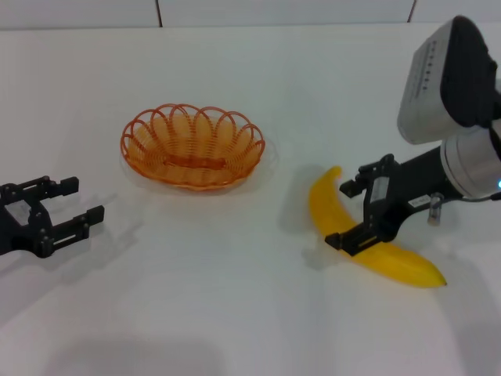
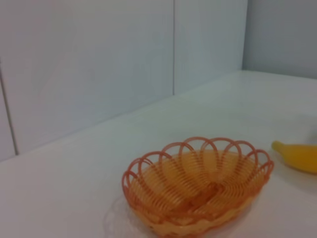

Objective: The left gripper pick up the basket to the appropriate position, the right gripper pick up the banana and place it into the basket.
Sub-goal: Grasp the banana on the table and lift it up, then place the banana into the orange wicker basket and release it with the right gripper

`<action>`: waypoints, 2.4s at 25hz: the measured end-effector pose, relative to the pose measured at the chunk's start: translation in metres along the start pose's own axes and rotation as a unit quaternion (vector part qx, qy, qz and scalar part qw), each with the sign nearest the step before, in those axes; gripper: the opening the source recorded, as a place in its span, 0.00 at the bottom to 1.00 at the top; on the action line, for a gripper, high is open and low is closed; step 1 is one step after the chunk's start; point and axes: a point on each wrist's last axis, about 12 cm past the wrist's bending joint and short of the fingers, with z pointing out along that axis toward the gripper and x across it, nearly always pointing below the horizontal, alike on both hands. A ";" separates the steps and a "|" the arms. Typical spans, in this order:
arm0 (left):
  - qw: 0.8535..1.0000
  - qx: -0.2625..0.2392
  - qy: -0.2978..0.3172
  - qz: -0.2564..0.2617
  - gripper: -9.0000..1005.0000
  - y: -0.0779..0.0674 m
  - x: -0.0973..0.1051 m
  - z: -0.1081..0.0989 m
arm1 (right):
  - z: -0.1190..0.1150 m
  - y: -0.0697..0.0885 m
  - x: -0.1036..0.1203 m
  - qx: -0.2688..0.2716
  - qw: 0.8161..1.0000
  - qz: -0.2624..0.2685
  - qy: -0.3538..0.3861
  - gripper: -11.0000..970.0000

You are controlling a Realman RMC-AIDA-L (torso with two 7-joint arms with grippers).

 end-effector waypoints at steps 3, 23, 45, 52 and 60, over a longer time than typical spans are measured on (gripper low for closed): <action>1.000 0.001 0.001 0.000 0.65 0.000 -0.001 0.001 | 0.002 0.000 0.002 -0.011 1.000 0.007 0.012 0.91; 1.000 0.004 -0.001 0.005 0.65 0.001 -0.003 0.003 | 0.035 -0.023 0.006 -0.019 0.998 0.037 0.056 0.91; 1.000 0.009 0.004 0.006 0.65 0.000 -0.003 0.005 | 0.033 -0.029 0.003 -0.025 0.996 0.043 0.071 0.58; 1.000 0.007 0.004 0.003 0.65 0.000 -0.002 0.004 | 0.008 -0.037 -0.024 0.004 0.999 0.011 0.034 0.51; 1.000 0.008 0.004 0.005 0.65 0.001 -0.003 0.005 | -0.002 -0.031 -0.093 0.034 0.996 -0.081 -0.033 0.53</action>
